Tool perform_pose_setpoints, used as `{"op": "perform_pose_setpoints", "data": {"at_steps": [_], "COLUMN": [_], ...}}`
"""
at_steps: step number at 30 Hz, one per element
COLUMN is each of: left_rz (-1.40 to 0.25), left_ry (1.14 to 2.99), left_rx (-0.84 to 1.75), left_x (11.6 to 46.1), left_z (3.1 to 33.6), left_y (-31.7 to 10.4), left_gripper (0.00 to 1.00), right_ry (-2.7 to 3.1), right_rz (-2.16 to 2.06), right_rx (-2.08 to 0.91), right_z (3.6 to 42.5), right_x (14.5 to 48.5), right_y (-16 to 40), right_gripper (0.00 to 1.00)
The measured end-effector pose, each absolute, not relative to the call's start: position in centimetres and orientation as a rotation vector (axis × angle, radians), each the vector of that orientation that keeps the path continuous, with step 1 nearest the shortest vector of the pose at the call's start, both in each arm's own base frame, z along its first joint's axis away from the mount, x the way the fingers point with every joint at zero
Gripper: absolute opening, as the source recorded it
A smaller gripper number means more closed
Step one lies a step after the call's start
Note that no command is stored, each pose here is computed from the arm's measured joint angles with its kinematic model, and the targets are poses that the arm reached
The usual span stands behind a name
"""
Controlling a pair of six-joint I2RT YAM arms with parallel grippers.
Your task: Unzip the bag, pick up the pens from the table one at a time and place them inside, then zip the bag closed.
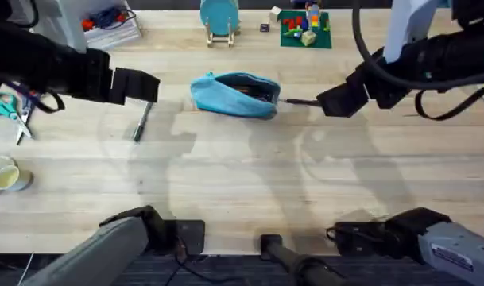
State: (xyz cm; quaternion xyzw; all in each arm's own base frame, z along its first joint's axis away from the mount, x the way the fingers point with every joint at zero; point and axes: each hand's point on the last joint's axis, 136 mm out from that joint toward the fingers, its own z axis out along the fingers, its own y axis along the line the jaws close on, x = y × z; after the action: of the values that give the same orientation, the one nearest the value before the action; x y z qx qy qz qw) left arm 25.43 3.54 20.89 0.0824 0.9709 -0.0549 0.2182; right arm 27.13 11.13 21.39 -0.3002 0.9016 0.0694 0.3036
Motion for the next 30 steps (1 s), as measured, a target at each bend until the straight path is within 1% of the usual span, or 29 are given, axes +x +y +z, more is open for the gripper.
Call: {"op": "perform_pose_setpoints", "data": {"at_steps": [6, 10, 18, 26, 30], "left_rz": [-0.154, -0.112, -0.036, -0.074, -0.071], "left_ry": [2.772, 2.797, 2.902, 3.01, 3.018], "left_rx": [0.209, 0.211, 0.3, 0.232, 0.181], "left_x": [27.3, 28.9, 29.8, 30.9, 31.8], "left_z": [18.1, 16.5, 12.9, 8.4, 7.0], "left_y": [4.7, 5.9, 7.7, 8.5, 8.8], "left_gripper": [0.993, 0.993, 0.993, 0.993, 0.993], "right_ry": [2.39, 2.39, 2.391, 2.391, 2.391], "right_rz": [0.185, 0.185, 0.185, 0.185, 0.185], "right_rx": [-0.793, -0.791, -0.791, -0.792, -0.791], "right_z": [21.4, 21.4, 21.4, 21.4, 21.4], "right_x": [27.1, 27.1, 27.1, 27.1, 27.1], "right_y": [11.1, 11.1, 11.1, 11.1, 11.1], "right_gripper": [0.998, 0.997, 0.997, 0.997, 0.996]}}
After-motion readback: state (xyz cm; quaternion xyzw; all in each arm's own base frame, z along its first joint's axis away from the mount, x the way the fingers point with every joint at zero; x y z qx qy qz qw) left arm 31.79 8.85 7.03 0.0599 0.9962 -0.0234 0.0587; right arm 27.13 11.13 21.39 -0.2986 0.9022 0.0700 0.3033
